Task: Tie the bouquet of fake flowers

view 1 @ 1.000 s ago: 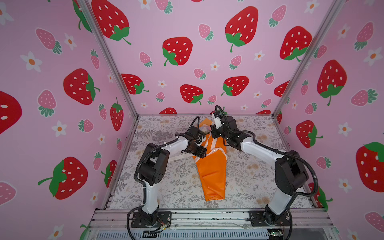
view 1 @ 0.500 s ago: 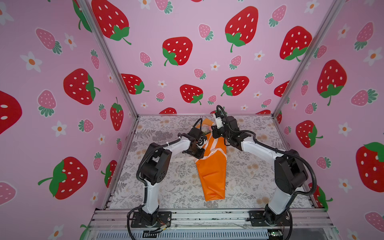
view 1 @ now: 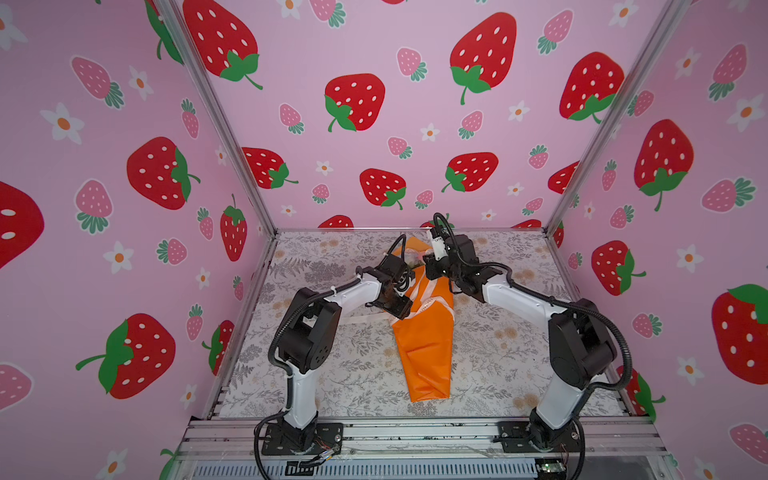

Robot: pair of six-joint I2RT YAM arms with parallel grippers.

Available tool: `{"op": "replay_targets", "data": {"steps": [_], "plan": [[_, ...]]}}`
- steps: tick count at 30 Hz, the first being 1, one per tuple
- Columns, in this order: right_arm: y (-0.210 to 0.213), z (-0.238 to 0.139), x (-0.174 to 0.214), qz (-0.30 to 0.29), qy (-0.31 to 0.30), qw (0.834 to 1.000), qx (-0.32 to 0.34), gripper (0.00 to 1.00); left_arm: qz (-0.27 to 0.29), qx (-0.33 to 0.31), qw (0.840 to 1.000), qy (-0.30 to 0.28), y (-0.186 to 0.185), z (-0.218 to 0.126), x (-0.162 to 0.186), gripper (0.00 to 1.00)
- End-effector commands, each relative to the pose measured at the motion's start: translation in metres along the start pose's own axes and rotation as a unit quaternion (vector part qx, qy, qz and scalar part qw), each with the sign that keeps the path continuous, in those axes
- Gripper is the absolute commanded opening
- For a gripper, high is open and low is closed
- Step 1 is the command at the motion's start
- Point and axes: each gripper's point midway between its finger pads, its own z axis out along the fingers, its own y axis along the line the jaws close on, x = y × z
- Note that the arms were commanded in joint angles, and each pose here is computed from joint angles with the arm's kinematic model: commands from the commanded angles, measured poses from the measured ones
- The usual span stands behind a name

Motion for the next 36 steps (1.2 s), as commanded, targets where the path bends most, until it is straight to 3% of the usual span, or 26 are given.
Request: {"op": "replay_targets", "data": {"steps": [1,11,18,23,28,36], "plan": [[-0.001,-0.01,-0.005,0.001,-0.007,1.0,0.002,0.08,0.026,-0.037,0.999,-0.013,0.008,-0.016,-0.004,0.69],[-0.005,-0.005,0.004,0.013,0.004,1.0,0.004,0.08,0.045,0.005,0.998,0.052,-0.007,0.01,0.022,0.71],[-0.006,-0.004,0.009,0.022,0.01,1.0,0.002,0.08,0.053,-0.04,0.995,0.077,0.002,0.027,0.029,0.68],[-0.007,-0.003,0.012,0.028,0.013,1.0,0.003,0.08,0.06,-0.053,0.994,0.07,0.002,0.021,0.027,0.53],[-0.007,-0.005,0.009,0.03,0.01,1.0,0.001,0.08,0.064,-0.057,0.995,0.05,-0.003,0.005,0.019,0.27],[-0.007,-0.005,0.01,0.029,0.014,0.999,-0.008,0.09,0.057,-0.062,0.996,0.018,-0.012,-0.024,0.015,0.14]]}}
